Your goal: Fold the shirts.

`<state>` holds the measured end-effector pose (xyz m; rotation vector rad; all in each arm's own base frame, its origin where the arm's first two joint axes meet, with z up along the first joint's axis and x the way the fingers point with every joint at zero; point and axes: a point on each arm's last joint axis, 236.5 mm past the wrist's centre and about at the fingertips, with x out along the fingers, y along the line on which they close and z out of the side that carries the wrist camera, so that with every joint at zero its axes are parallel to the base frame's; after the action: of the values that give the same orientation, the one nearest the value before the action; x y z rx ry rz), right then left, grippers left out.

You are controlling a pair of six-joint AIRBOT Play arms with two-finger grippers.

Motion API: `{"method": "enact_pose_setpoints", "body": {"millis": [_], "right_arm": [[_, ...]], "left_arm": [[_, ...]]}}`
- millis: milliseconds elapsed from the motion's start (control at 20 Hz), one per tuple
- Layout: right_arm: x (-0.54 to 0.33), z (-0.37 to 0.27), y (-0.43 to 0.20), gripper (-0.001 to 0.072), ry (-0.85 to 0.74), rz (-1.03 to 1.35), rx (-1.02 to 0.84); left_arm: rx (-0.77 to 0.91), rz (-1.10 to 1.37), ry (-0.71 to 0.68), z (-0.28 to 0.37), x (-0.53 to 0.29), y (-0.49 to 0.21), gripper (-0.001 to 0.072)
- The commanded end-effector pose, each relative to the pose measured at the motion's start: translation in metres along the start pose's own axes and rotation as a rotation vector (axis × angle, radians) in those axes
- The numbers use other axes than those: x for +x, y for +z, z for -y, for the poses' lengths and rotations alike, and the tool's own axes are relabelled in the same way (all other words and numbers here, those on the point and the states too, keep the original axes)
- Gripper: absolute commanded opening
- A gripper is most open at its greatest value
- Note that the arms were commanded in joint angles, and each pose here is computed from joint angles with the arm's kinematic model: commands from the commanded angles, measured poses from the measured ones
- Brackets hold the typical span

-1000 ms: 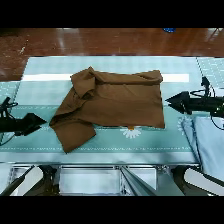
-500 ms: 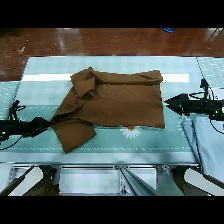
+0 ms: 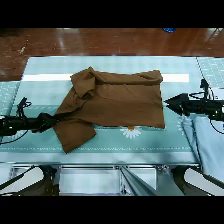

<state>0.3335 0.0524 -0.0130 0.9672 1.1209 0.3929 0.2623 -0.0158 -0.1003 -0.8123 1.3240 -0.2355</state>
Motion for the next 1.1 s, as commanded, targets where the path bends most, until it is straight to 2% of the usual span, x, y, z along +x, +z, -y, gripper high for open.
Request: {"method": "enact_pose_setpoints", "body": {"millis": [0, 50, 150, 350, 450, 600, 850, 1050], "right_arm": [[-0.002, 0.001, 0.000, 0.0407, -0.003, 0.000, 0.019], [-0.007, 0.005, -0.001, 0.0407, -0.013, -0.009, 0.019], [-0.025, 0.034, -0.010, 0.0407, -0.112, -0.054, 0.056], [-0.065, 0.110, -0.076, 0.0407, -0.435, -0.296, 0.199], [-0.057, 0.110, -0.088, 0.0407, -0.418, -0.308, 0.254], [-0.034, 0.112, -0.098, 0.0407, -0.411, -0.311, 0.229], [0.007, 0.089, -0.074, 0.0407, -0.381, -0.218, 0.136], [0.030, 0.085, -0.059, 0.0407, -0.373, -0.143, 0.163]], "left_arm": [[0.008, -0.059, -0.002, 0.002, 0.015, -0.001, 0.0265], [0.021, -0.079, -0.013, 0.007, 0.015, -0.001, 0.0026], [0.047, -0.086, -0.031, 0.018, 0.008, 0.006, 0.0021], [0.098, -0.074, -0.050, 0.033, -0.006, 0.023, 0.0021], [0.102, -0.070, -0.050, 0.034, -0.007, 0.024, 0.0021], [0.102, -0.079, -0.056, 0.035, -0.007, 0.022, 0.0021], [0.103, -0.078, -0.054, 0.035, -0.007, 0.023, 0.0021], [0.102, -0.075, -0.053, 0.034, -0.007, 0.023, 0.0021]]}}
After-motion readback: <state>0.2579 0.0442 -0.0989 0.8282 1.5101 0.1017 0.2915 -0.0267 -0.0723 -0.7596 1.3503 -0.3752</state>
